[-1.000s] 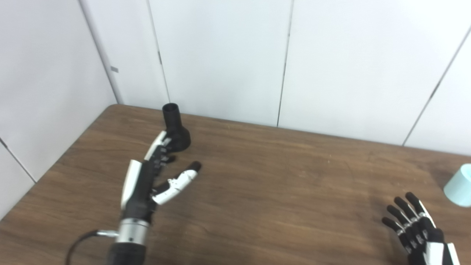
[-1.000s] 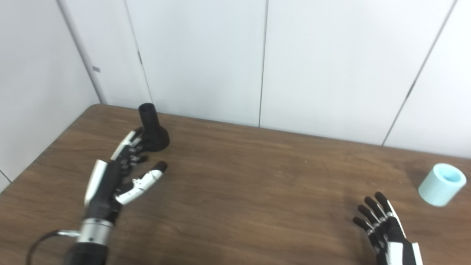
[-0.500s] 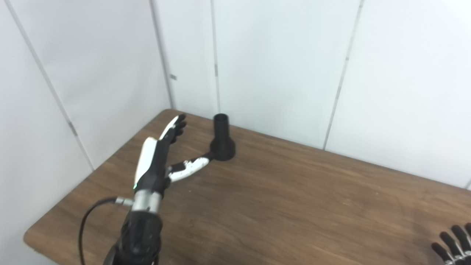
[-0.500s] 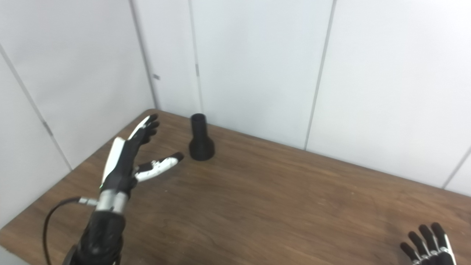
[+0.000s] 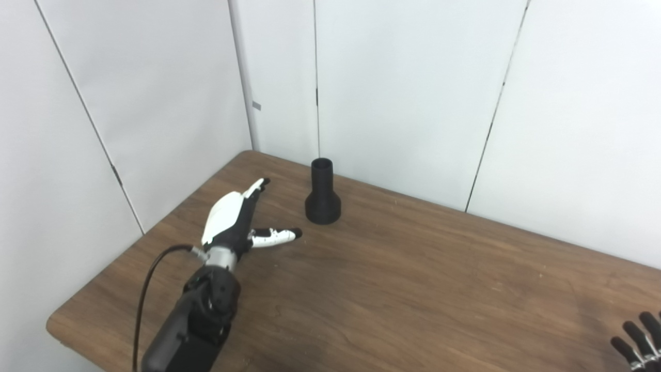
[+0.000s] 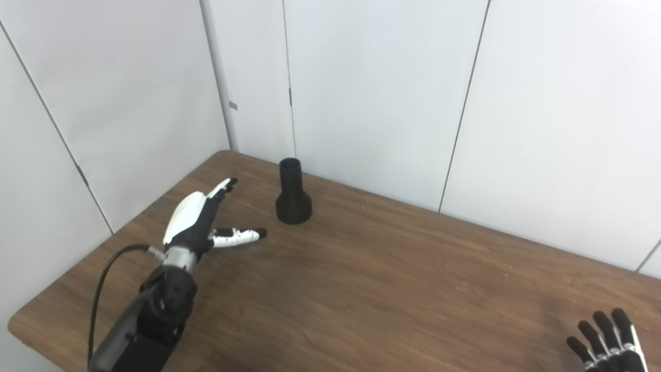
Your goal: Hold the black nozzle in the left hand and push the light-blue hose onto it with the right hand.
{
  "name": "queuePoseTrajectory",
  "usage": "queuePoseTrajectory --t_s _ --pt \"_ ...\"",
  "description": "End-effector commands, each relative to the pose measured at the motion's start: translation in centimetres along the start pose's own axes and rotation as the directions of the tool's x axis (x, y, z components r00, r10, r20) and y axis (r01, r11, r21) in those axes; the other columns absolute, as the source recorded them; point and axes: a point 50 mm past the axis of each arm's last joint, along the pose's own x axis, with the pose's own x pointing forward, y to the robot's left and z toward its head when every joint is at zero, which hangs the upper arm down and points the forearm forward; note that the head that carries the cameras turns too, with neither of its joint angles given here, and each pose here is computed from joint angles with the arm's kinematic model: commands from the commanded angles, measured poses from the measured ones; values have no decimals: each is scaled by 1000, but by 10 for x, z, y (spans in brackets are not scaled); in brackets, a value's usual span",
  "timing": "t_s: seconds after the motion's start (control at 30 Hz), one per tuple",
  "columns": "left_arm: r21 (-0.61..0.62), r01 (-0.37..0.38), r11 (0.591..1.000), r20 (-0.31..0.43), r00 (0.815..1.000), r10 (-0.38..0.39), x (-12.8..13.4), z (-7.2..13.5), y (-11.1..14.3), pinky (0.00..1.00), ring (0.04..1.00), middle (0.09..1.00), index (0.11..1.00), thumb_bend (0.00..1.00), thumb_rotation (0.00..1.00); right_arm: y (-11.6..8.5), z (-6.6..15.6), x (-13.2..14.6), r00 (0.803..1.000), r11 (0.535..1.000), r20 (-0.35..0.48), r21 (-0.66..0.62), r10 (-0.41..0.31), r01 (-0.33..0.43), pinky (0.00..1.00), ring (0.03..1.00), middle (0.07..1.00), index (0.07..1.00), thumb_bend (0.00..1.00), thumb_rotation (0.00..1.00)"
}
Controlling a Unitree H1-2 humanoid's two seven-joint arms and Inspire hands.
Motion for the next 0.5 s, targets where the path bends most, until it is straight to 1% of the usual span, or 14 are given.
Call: queuePoseTrajectory --t_s 0.0,0.07,0.2,0.33,0.47 --pt "11 -14 1000 60 998 13 21 19 10 798 861 917 907 829 382 -4 -4 -5 1000 1000 -1 -12 -1 1 838 915 943 966 513 1000" --pt "29 3 1000 72 997 -5 36 23 4 857 900 929 910 833 382 -5 -1 -6 1000 1000 2 -20 -3 3 833 909 937 960 514 1000" --pt "42 26 999 90 996 -30 58 29 -2 921 932 946 915 845 398 -7 -3 -7 1000 1000 0 -24 -7 7 824 905 933 955 517 1000" --pt "41 40 998 97 994 -44 76 37 -7 938 957 968 926 855 411 -5 -6 -9 1000 999 -11 -21 -26 26 808 901 926 952 547 1000" --pt "75 28 997 95 995 -35 96 46 -13 953 963 967 926 861 421 -1 -5 -9 999 999 -15 -16 -42 42 801 895 918 950 553 1000"
